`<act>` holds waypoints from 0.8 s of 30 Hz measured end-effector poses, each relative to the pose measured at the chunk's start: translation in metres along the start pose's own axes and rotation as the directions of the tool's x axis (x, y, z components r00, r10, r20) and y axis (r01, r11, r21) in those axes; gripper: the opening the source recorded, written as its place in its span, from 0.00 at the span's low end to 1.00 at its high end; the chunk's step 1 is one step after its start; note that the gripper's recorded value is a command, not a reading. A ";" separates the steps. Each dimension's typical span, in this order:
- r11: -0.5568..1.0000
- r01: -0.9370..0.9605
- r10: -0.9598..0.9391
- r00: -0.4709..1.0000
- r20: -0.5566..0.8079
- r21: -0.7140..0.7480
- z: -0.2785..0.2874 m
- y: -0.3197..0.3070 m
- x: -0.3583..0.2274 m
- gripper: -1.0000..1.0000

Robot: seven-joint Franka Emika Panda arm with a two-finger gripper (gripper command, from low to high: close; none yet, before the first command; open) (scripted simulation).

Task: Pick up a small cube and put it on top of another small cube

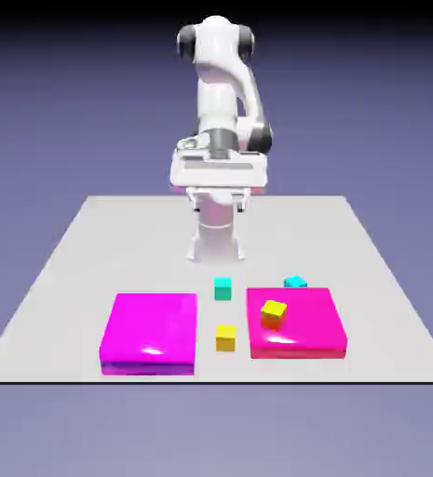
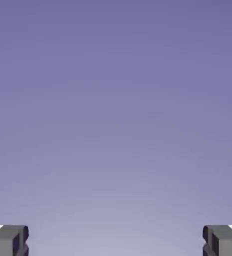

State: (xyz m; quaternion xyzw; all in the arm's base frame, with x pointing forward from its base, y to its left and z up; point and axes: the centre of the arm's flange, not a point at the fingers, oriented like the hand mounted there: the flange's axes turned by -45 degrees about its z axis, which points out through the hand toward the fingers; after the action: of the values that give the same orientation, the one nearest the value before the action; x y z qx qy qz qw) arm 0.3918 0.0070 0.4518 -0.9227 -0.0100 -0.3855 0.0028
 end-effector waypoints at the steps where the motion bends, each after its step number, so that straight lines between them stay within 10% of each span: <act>1: 1.000 -0.031 0.031 1.000 0.005 0.003 0.005 -0.002 -0.003 0.50; 24: 0.709 -0.677 0.700 0.710 0.079 -0.197 0.099 -0.020 -0.125 0.50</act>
State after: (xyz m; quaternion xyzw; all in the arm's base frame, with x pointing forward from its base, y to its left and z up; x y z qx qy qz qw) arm 0.3742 0.0265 0.2931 -0.8827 0.3648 -0.2866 0.0746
